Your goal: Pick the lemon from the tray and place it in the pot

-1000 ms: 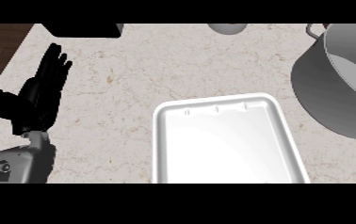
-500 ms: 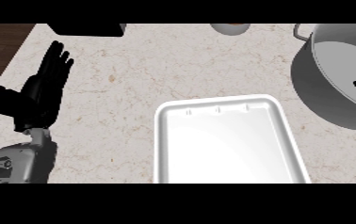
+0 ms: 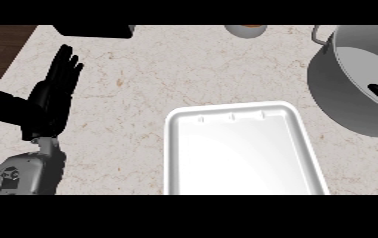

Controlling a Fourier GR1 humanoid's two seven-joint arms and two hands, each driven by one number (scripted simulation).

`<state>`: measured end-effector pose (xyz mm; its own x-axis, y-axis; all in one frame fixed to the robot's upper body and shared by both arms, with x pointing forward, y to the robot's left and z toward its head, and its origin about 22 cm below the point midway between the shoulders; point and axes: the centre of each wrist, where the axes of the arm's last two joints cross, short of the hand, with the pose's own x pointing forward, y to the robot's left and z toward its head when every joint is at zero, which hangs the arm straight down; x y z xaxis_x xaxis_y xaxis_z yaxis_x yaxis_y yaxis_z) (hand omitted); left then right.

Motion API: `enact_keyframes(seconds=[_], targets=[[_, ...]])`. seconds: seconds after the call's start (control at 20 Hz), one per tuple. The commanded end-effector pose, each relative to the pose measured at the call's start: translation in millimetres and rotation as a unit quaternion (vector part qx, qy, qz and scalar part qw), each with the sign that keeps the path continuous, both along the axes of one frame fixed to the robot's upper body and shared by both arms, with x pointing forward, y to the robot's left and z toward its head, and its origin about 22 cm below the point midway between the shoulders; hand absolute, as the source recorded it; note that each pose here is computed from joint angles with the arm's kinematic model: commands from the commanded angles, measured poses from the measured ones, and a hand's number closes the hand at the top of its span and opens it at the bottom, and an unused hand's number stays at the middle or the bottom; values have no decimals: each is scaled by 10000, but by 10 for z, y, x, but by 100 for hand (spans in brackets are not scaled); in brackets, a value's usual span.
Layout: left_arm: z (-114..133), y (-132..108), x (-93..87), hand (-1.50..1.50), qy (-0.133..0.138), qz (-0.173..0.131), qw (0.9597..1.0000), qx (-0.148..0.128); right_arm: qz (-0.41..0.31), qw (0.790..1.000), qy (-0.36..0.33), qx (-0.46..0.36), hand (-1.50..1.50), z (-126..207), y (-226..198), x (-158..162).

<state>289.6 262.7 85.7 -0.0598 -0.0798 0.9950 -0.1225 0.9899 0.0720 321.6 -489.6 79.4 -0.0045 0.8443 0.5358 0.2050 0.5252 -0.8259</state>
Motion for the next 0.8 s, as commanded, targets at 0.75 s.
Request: enact_keyframes(seconds=[0.75], targets=[[80,83,-7,0,-34,20,10000,-13,552,9384,-849,3305,-150,39,-523,-265]])
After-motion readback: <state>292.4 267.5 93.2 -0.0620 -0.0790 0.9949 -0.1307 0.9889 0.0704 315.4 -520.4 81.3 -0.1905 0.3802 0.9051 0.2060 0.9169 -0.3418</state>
